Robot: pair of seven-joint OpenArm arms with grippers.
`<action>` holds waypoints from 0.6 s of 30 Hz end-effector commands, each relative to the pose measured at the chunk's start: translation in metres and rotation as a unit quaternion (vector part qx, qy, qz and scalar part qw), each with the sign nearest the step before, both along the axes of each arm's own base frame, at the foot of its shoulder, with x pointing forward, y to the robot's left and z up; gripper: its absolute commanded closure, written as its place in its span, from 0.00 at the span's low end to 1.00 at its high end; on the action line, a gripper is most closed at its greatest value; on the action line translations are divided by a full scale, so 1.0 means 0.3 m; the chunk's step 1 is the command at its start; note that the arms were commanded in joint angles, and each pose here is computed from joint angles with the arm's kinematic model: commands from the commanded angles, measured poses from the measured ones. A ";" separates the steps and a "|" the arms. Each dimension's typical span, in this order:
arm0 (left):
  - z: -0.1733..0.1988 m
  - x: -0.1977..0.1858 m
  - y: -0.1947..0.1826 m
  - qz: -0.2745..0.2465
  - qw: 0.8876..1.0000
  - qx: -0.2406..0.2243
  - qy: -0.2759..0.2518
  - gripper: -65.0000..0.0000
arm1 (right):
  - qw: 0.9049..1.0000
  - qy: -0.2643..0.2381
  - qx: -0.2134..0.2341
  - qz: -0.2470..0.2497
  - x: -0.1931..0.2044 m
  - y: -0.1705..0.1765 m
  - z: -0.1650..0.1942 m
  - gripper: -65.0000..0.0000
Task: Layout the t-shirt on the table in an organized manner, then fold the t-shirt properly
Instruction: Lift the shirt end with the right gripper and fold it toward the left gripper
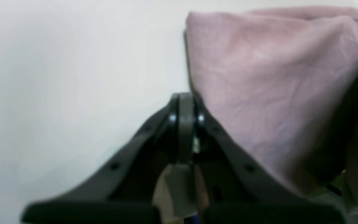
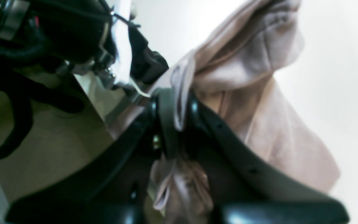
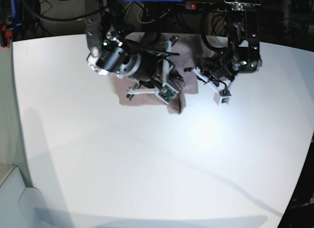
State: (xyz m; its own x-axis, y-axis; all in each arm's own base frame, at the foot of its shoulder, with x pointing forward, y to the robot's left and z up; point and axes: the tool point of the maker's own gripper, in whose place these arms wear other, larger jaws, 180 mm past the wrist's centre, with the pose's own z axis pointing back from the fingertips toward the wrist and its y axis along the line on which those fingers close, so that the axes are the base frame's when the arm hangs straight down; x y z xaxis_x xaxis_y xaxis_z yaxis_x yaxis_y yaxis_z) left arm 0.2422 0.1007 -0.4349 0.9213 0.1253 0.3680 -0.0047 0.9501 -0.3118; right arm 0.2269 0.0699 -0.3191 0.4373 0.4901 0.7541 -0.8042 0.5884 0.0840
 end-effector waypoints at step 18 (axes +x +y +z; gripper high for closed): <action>0.035 0.053 0.015 0.002 1.000 0.010 -0.012 1.00 | 0.998 0.054 -0.007 0.019 -0.005 0.030 -0.124 1.00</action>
State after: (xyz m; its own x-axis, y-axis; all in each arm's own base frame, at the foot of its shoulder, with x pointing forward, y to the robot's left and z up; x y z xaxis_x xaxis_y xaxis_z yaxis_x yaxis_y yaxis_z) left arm 0.2505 0.1044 -0.4314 0.9234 0.1134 0.3666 -0.0013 0.9563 -0.2925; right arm 0.2203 0.0709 -0.3684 0.5176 0.5474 0.6576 -0.8069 0.5679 0.1623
